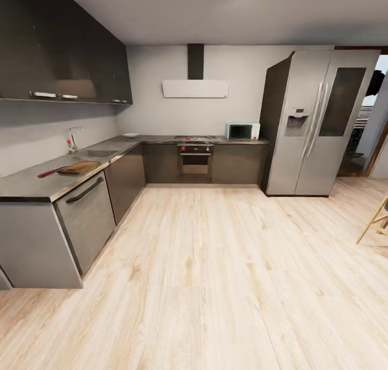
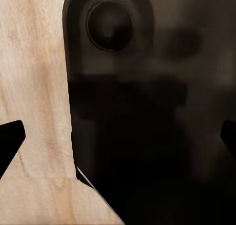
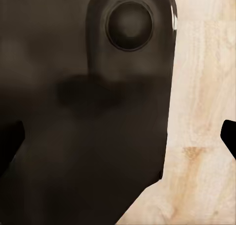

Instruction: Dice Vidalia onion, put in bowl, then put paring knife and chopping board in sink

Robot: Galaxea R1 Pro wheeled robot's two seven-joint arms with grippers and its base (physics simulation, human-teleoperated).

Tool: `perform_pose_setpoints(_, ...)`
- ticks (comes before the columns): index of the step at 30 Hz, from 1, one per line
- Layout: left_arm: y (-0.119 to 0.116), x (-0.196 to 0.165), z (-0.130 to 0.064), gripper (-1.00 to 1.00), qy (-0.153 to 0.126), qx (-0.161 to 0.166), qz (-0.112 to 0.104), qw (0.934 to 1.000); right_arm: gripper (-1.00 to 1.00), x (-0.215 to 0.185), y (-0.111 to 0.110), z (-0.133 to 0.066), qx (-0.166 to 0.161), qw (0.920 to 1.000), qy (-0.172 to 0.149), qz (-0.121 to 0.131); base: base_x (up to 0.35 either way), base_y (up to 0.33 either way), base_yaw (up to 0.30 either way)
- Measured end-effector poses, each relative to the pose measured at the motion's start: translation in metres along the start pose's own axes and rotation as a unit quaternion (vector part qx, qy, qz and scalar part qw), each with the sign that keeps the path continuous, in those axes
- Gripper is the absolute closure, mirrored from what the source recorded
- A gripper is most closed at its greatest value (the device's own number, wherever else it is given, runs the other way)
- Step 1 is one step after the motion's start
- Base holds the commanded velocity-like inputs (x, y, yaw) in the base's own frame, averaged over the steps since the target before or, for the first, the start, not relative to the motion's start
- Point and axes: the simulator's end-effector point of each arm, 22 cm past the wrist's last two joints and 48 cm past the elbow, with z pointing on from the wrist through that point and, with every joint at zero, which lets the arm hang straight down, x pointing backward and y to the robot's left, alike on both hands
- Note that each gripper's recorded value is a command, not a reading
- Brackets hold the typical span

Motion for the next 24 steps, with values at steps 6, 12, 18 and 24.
perform_pose_setpoints(6,0.006,0.000,0.000,-1.00,-0.001,-0.004,0.000,1.0000,-1.00,-0.020,0.022,-0.001,-0.016,0.9997,-0.016,-0.002,0.000,0.000,0.000)
perform_pose_setpoints(12,0.008,0.000,0.000,-1.00,0.000,-0.005,0.000,1.0000,-1.00,-0.023,0.034,-0.001,-0.023,0.9995,-0.019,-0.003,0.000,0.000,0.000)
perform_pose_setpoints(18,0.007,0.000,0.000,-1.00,0.000,-0.005,0.000,1.0000,-1.00,-0.023,0.036,-0.001,-0.024,0.9995,-0.019,-0.003,0.000,0.000,0.000)
perform_pose_setpoints(24,0.006,0.001,0.000,-1.00,0.000,-0.004,0.000,1.0000,-1.00,-0.024,0.037,-0.001,-0.025,0.9995,-0.020,0.000,0.000,0.000,0.000)
